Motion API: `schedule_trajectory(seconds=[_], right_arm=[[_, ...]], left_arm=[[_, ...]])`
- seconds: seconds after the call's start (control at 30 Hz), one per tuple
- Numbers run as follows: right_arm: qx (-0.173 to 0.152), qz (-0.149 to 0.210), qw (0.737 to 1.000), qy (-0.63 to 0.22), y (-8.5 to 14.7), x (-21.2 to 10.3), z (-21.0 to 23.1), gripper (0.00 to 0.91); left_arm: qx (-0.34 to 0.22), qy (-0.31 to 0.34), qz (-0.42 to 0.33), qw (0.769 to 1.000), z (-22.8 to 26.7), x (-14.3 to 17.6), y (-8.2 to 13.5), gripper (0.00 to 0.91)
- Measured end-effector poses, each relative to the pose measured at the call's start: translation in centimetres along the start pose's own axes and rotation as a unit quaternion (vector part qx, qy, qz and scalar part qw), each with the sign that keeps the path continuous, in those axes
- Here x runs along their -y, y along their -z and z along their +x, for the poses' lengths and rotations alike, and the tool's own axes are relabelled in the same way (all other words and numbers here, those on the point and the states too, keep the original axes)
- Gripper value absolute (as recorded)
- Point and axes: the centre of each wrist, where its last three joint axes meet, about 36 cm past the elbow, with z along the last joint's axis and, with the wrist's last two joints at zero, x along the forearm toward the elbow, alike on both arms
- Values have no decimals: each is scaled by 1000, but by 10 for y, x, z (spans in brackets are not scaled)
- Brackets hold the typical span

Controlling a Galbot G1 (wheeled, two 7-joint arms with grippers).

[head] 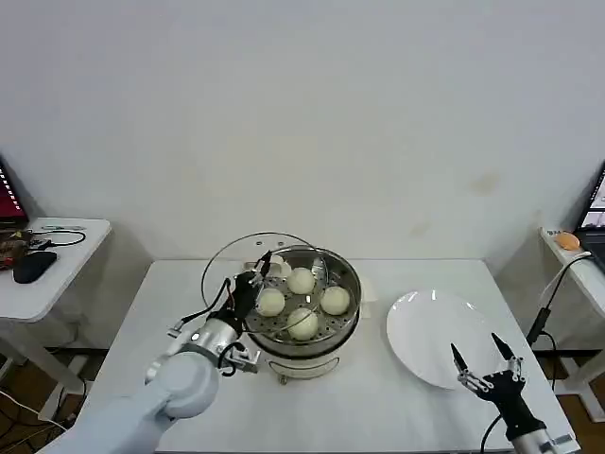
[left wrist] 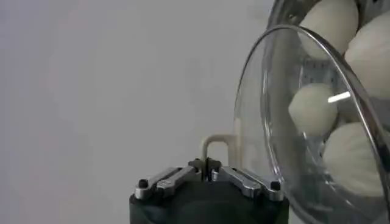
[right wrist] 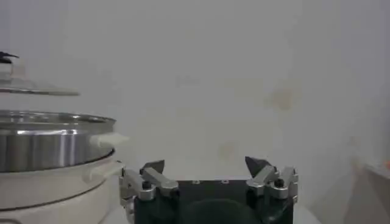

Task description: Take steamed baozi put them in steamer then cover it.

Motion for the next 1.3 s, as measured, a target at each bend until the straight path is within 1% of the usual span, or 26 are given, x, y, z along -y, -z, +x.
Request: schedule_trajectory(seconds=[0.7, 1.3], right_arm=[[0, -2, 1000, -2, -2, -2, 1, 907], [-2, 1, 1000, -2, -4, -1, 2, 907]], left_arm=[[18, -2, 1, 1000, -16, 7, 21, 0], [-8, -13, 4, 1000, -26, 14, 45, 0]])
